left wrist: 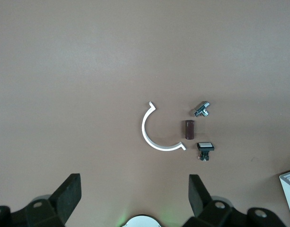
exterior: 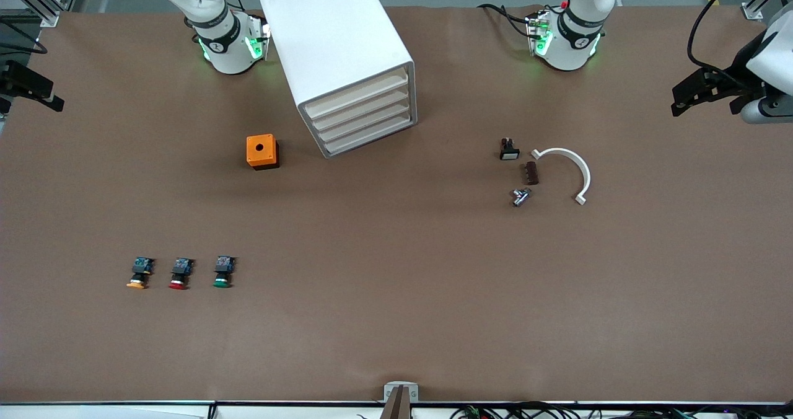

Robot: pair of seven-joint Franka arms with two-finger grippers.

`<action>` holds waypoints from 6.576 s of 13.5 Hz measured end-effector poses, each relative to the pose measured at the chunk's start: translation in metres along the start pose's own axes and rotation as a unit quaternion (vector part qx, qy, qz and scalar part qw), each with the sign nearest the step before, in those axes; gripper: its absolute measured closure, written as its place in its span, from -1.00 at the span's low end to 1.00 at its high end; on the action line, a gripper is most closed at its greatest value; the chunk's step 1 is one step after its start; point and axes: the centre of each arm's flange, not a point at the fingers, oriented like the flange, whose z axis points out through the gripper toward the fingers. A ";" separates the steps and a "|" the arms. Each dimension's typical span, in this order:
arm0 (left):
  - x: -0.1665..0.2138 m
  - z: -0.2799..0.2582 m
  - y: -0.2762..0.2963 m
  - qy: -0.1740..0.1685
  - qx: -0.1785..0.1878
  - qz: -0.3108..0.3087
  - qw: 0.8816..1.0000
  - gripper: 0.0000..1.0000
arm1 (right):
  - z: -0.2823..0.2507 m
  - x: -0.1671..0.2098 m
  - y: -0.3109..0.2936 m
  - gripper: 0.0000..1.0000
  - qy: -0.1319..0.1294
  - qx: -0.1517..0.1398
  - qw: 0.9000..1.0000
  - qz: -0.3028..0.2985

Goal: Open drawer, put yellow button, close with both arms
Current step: 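Move the left gripper toward the white drawer cabinet, then hook the drawer handle with the left gripper while the right gripper reaches buttons, then pull the drawer open with the left gripper while the right gripper grasps yellow button, then carry the yellow button over the open drawer with the right gripper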

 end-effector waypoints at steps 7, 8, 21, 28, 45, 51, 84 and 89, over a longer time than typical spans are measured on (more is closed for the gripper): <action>0.015 0.007 0.001 -0.005 -0.001 0.001 1.000 -1.00 | 0.000 0.000 0.002 -1.00 -0.001 -0.007 1.000 0.001; 0.026 0.017 0.003 -0.014 0.000 0.003 1.000 -1.00 | 0.000 0.000 0.002 -1.00 -0.001 -0.007 1.000 0.001; 0.111 0.230 0.149 -0.132 0.076 -0.354 0.923 -1.00 | 0.000 0.000 0.002 -1.00 -0.002 -0.008 1.000 0.001; 0.079 0.323 0.281 -0.268 0.087 -0.572 0.771 -1.00 | 0.001 0.000 -0.001 -1.00 -0.002 -0.008 1.000 -0.002; -0.042 0.342 0.473 -0.471 0.235 -0.711 0.467 -0.26 | 0.179 0.113 0.097 -1.00 -0.040 -0.015 0.998 0.042; -0.071 0.352 0.493 -0.484 0.275 -0.686 0.470 0.13 | 0.311 0.133 0.134 -1.00 0.038 -0.036 0.997 0.063; 0.171 0.330 0.174 -0.337 -0.014 -0.723 0.603 -0.99 | 0.194 0.126 -0.103 0.17 -0.015 0.044 0.956 0.288; 0.174 0.293 0.152 -0.259 -0.020 -0.669 0.697 -0.99 | 0.135 0.046 -0.280 0.17 -0.026 0.042 0.923 0.381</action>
